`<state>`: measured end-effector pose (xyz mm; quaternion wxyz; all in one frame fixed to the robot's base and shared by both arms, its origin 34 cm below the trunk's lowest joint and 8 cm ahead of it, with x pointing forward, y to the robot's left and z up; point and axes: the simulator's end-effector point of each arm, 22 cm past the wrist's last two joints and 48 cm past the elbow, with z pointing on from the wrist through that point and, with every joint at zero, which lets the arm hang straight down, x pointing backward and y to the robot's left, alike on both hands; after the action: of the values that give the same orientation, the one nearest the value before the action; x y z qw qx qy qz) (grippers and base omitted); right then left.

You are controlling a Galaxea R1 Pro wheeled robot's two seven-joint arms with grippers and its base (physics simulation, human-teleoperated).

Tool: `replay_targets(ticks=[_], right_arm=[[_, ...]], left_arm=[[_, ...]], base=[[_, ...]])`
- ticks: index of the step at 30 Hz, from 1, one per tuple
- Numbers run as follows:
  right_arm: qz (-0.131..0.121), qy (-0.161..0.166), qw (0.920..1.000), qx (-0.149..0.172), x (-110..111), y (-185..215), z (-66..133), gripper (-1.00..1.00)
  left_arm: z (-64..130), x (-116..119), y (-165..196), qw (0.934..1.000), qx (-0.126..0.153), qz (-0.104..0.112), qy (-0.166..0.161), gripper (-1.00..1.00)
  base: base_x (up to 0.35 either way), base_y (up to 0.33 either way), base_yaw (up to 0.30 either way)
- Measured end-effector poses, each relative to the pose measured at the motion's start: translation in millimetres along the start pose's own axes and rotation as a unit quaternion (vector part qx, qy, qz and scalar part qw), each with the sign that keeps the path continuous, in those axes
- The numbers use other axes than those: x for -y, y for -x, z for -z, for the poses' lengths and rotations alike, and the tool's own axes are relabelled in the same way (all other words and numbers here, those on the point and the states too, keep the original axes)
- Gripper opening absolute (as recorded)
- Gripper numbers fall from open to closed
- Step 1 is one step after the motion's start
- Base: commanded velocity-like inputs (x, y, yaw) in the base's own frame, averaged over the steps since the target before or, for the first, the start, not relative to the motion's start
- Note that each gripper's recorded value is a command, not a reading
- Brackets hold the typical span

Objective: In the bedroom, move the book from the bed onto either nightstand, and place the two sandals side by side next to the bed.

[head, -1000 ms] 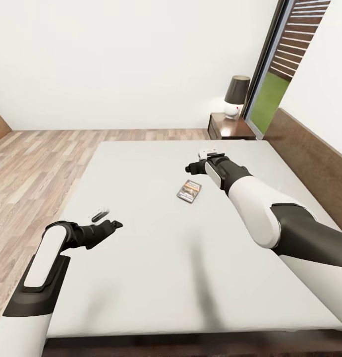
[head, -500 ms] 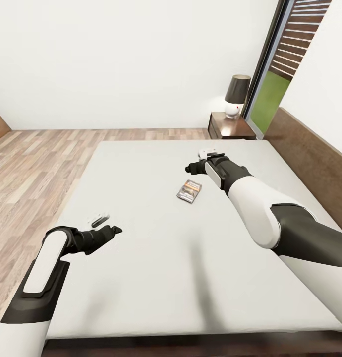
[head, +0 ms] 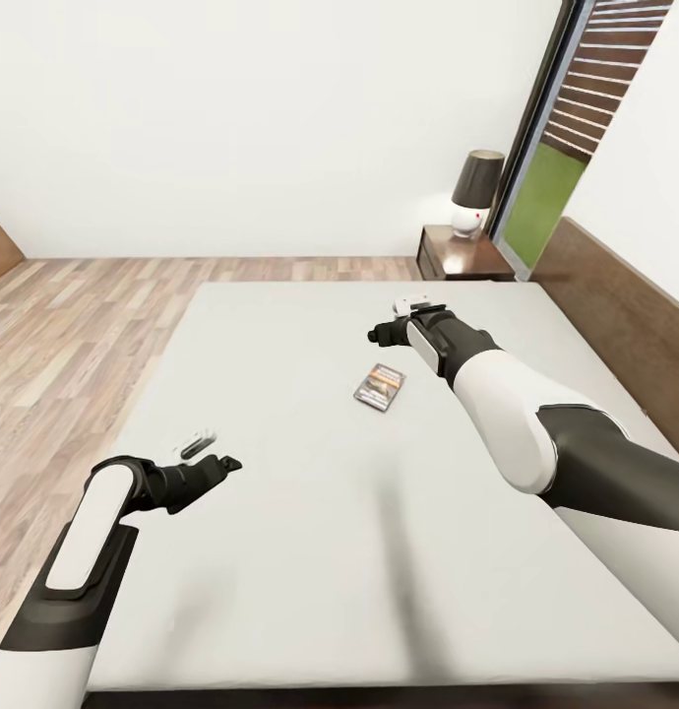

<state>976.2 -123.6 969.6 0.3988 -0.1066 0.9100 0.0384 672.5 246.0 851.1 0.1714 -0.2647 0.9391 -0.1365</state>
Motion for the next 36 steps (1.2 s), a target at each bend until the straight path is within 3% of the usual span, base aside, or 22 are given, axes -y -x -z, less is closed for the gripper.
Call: replay_targets(ticks=[9, 18, 36], right_arm=[[0.0, 0.001, 1.0, 0.0, 0.1, 0.2, -0.1, 1.0], [-0.001, 0.0, 1.0, 0.0, 0.7, -1.0, -1.3, 1.0], [-0.002, -0.002, 1.0, 0.001, 1.7, -2.8, -5.4, 1.0]], left_arm=[[-1.0, 1.4, 1.3, 1.0, 0.0, 0.002, -0.002, 1.0], [1.9, 5.4, 9.8, 0.9998, 0.01, 0.016, -0.012, 1.0], [1.8, 8.8, 18.7, 0.9995, 0.02, 0.017, -0.015, 1.0]], base=[[0.018, 0.0, 0.125], [0.002, 0.0, 0.015], [0.0, 0.0, 0.002]])
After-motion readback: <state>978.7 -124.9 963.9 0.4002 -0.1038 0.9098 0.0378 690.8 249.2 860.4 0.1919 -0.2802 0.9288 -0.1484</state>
